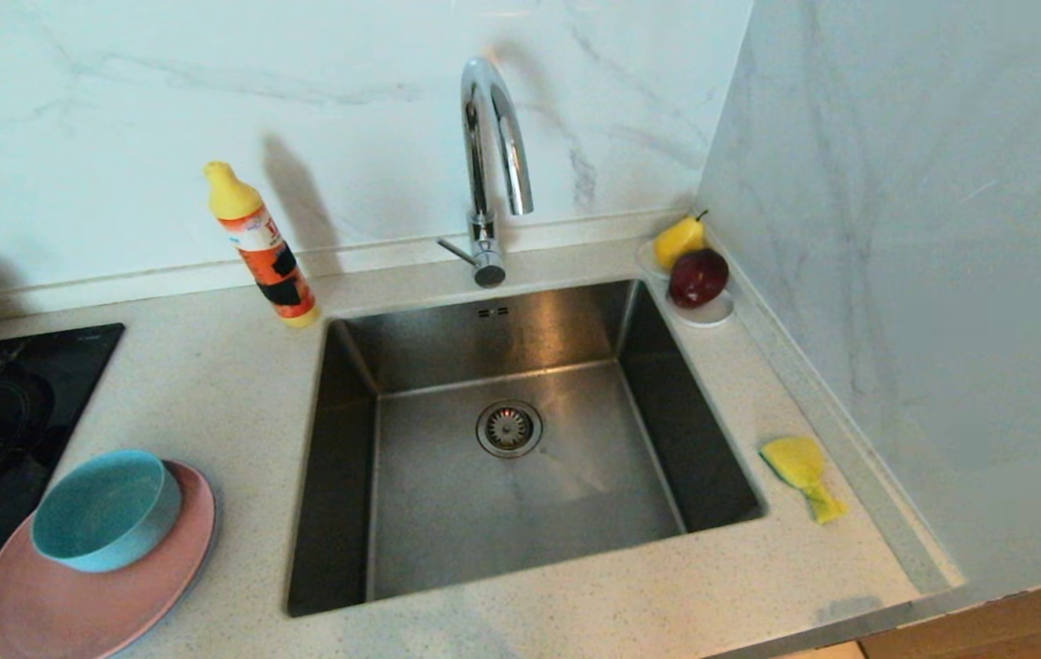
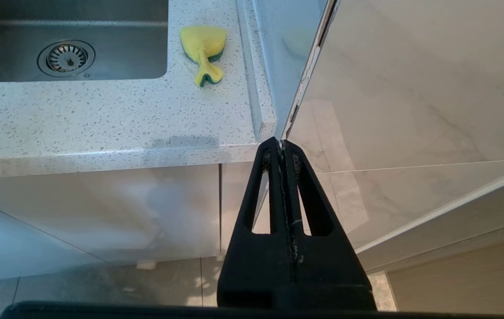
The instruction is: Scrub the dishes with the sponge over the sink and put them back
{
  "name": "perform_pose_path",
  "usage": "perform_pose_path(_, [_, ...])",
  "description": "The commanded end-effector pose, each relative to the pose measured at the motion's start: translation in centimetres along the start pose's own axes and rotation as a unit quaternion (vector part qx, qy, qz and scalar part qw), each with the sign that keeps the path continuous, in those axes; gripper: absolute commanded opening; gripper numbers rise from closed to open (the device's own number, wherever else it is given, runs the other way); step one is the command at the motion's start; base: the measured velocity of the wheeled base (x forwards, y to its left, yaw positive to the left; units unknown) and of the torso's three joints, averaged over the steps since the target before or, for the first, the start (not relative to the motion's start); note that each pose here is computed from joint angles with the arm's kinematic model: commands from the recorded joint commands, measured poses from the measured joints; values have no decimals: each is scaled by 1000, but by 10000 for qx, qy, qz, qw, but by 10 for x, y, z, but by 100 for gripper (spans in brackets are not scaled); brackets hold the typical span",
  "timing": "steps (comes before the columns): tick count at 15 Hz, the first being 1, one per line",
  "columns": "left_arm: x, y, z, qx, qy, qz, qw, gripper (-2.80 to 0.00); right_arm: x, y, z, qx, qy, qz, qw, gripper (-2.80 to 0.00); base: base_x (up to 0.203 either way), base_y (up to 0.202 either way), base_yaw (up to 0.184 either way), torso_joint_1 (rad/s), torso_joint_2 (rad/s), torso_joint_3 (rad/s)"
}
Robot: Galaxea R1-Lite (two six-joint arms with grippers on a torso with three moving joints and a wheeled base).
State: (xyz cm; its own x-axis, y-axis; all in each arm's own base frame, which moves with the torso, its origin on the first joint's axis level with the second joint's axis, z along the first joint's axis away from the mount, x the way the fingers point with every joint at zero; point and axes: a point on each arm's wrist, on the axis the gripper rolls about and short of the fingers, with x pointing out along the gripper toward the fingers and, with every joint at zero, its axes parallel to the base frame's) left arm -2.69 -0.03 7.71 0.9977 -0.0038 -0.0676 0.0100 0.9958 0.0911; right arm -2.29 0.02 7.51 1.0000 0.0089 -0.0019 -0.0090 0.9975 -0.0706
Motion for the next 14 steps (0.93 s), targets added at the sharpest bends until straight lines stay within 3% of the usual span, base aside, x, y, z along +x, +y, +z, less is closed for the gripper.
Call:
perform_pose_path(1, [1, 0, -3, -16, 60, -3, 10000, -280, 0, 0, 0, 0, -2, 1, 10000, -280, 0, 0, 0, 0, 0, 0])
perform_pose_path(4, [2, 0, -3, -112, -29, 20, 9999, -280, 0, 0, 0, 0, 4, 2, 10000, -280, 0, 0, 0, 0, 0, 0])
perform_pose_path(6, [5, 0, -2, -74, -401, 43, 9992, -280, 0, 0, 0, -1, -2, 1, 10000, -280, 0, 0, 0, 0, 0, 0])
perform_pose_path(14, [6, 0, -3, -119, -383, 27, 9992, -280, 0, 0, 0, -53, 4, 25, 10000, -280, 0, 0, 0, 0, 0, 0])
